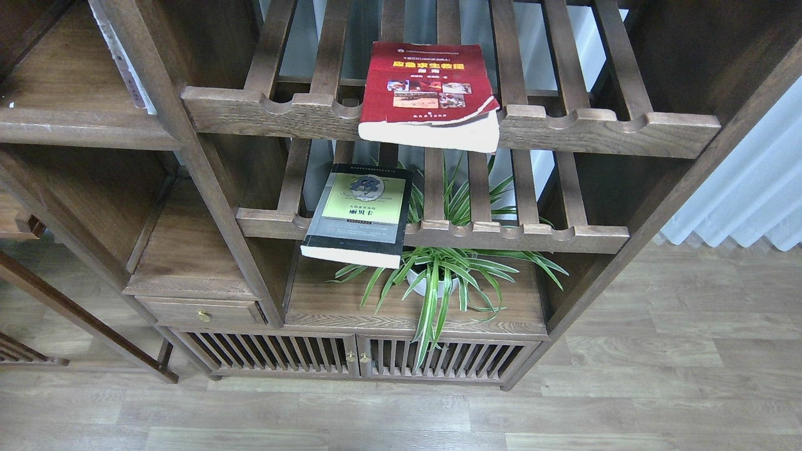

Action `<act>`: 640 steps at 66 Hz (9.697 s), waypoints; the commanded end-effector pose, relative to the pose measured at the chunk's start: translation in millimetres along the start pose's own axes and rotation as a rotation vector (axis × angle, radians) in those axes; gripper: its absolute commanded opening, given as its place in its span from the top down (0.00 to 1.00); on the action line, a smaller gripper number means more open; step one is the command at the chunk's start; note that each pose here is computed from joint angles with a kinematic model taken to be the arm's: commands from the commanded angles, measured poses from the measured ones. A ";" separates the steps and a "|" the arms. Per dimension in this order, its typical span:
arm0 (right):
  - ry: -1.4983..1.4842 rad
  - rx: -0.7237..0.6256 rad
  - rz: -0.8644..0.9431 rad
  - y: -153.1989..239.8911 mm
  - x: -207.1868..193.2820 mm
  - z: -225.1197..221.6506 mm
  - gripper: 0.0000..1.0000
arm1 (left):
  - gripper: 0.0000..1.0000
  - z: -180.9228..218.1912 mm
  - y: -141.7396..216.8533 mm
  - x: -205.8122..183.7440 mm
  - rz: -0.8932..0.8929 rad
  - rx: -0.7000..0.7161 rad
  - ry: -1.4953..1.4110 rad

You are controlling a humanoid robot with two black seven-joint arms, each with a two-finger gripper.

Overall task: Organize books on shelf
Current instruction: 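Place the white book on the side shelf and withdraw the left gripper, then raise the right gripper toward the red book on the upper shelf, then grasp the bottom of the red book with the right gripper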

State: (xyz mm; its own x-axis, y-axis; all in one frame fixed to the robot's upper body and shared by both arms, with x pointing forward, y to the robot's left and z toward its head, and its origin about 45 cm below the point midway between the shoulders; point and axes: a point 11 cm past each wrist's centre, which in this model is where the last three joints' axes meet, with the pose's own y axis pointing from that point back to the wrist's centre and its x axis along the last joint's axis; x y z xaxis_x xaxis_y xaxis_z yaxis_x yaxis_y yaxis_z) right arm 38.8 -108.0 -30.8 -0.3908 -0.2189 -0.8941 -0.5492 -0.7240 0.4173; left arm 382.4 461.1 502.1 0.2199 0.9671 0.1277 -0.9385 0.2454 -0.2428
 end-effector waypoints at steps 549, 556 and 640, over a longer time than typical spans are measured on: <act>0.484 0.439 -0.736 -18.3 -371.5 -179.5 0.15 | 0.01 -303.5 279.5 -89.1 0.367 0.440 0.929; 0.482 0.436 -0.733 -18.6 -370.1 -178.9 0.18 | 0.01 -303.8 279.3 -89.0 0.366 0.441 0.929; 0.408 0.359 -0.858 -11.8 -355.7 -157.3 0.88 | 0.01 -306.7 283.4 -85.9 0.386 0.443 0.936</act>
State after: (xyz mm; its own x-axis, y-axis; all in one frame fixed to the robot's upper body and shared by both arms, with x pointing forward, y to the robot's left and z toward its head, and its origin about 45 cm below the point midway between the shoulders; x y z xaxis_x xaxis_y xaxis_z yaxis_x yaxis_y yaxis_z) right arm 306.7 -126.4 258.8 0.4740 0.0063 -0.8805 -0.7542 -0.5132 -0.4097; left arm 179.3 467.9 127.5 -0.1686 0.6880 -0.7059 -0.9586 0.0523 0.2799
